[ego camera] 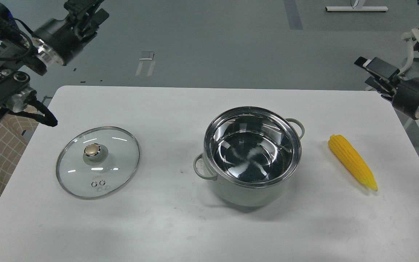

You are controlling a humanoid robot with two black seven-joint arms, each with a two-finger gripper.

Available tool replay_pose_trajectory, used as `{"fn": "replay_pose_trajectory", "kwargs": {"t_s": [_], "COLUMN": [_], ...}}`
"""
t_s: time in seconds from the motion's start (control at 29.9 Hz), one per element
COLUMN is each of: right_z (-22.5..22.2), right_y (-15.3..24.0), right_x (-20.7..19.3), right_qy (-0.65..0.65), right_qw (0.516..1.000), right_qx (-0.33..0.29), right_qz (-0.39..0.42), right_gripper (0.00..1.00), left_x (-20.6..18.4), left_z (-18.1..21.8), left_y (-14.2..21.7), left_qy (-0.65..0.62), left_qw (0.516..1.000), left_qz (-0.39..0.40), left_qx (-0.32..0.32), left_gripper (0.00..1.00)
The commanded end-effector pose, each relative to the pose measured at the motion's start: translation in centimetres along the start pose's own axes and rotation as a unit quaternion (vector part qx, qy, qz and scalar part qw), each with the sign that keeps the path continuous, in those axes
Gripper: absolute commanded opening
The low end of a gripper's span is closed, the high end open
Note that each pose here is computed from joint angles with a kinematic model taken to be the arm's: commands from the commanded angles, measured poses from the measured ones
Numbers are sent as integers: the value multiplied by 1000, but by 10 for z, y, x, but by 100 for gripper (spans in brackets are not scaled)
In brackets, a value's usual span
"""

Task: Open pot and put corn in
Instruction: 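Release the lid and raise the left arm away from it, then lower the right gripper to the yellow corn cob and grasp it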

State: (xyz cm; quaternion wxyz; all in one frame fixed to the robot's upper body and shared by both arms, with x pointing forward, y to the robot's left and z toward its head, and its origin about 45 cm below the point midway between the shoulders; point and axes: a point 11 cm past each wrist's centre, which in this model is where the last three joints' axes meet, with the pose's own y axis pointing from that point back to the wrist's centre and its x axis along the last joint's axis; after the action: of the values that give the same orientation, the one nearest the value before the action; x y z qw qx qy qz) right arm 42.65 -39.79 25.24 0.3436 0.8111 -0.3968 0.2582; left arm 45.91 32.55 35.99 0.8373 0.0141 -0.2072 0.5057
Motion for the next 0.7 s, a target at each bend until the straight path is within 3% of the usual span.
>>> {"fn": "replay_pose_trajectory", "kwargs": {"t_s": [0.0, 0.17, 0.43, 0.67], "right_z": [19, 41, 69, 66], "right_y": [14, 25, 35, 9], "right_x": [-14, -35, -63, -93], "right_qy": [98, 179, 253, 269], "right_qw": [992, 971, 940, 931], "right_qx": [-45, -85, -117, -101], "right_qz": [-65, -133, -197, -224], "right_gripper": [98, 99, 99, 98], "left_x": [-9, -16, -22, -27], "left_z": [14, 28, 29, 31], "left_y": [-11, -19, -23, -23], "left_qy": [98, 174, 184, 187], "left_qw": [994, 981, 978, 977], "left_qz": [-14, -28, -34, -42], "left_qx": [-39, -82, -87, -90], "left_gripper": [91, 93, 93, 94]}}
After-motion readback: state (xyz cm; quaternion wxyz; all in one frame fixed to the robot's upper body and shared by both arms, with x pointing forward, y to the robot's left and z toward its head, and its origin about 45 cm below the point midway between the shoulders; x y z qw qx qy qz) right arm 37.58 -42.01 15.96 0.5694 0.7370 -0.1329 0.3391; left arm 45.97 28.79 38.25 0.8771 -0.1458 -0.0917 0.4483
